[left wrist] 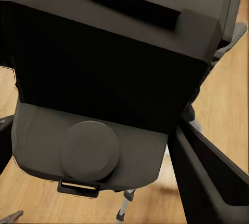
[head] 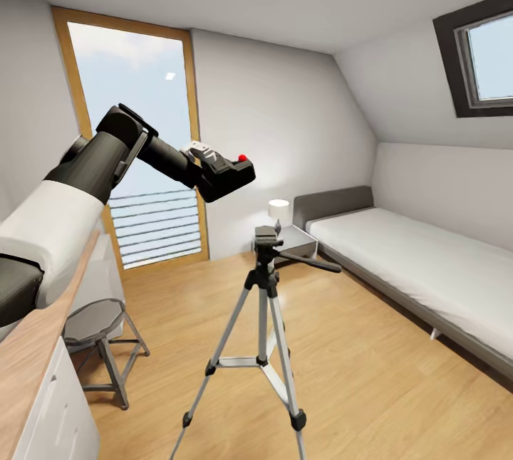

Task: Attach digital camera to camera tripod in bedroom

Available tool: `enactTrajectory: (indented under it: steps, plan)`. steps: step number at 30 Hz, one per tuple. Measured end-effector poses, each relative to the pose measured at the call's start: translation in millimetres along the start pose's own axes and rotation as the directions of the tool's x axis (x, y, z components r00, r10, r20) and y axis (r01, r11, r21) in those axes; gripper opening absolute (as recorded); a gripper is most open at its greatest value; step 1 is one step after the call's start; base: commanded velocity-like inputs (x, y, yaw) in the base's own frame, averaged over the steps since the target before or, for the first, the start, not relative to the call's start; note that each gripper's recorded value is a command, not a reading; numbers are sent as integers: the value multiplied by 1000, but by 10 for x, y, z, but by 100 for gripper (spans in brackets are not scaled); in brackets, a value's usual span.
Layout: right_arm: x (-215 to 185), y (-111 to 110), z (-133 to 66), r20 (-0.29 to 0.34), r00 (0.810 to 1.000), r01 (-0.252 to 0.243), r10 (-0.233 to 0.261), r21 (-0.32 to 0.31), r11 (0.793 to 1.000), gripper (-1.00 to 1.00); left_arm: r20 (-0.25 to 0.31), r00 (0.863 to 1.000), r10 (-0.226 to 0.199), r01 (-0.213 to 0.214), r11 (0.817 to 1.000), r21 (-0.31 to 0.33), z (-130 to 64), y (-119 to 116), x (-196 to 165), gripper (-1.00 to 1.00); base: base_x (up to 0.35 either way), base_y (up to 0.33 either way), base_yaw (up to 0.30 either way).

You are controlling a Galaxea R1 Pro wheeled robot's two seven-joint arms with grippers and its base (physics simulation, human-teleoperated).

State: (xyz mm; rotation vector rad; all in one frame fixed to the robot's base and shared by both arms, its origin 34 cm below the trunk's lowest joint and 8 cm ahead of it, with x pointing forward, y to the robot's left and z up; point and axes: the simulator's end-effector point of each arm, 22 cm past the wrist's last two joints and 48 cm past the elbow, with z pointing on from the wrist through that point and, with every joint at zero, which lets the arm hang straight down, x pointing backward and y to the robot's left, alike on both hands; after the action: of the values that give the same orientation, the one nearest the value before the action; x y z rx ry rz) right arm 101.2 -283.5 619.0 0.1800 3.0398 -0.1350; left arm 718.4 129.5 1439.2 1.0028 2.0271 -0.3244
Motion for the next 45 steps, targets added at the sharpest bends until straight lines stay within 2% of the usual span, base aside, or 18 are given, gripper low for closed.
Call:
enactTrajectory:
  steps: [13,20,25,31,45]
  plan:
    - [-10,0,0,4,1000,1,-1,0,1000,100,-7,1000,10,-10,1000,6,43,-53,-11,-100,4,5,0]
    - [-13,2,0,6,1000,2,-2,-1,1000,100,-73,993,91,-87,995,59,426,-518,-73,-100,0,0,0]
    - [-14,2,0,6,1000,2,-2,-1,1000,100,-135,985,108,-94,990,108,754,-827,-26,-100,0,0,0]
    - [-14,3,0,6,1000,3,-3,-1,1000,100,-164,980,112,-97,990,102,938,-943,-21,-100,0,0,0]
    - [-14,3,0,6,1000,3,-3,-1,1000,100,-171,979,114,-99,991,95,991,-972,-25,-100,0,0,0]
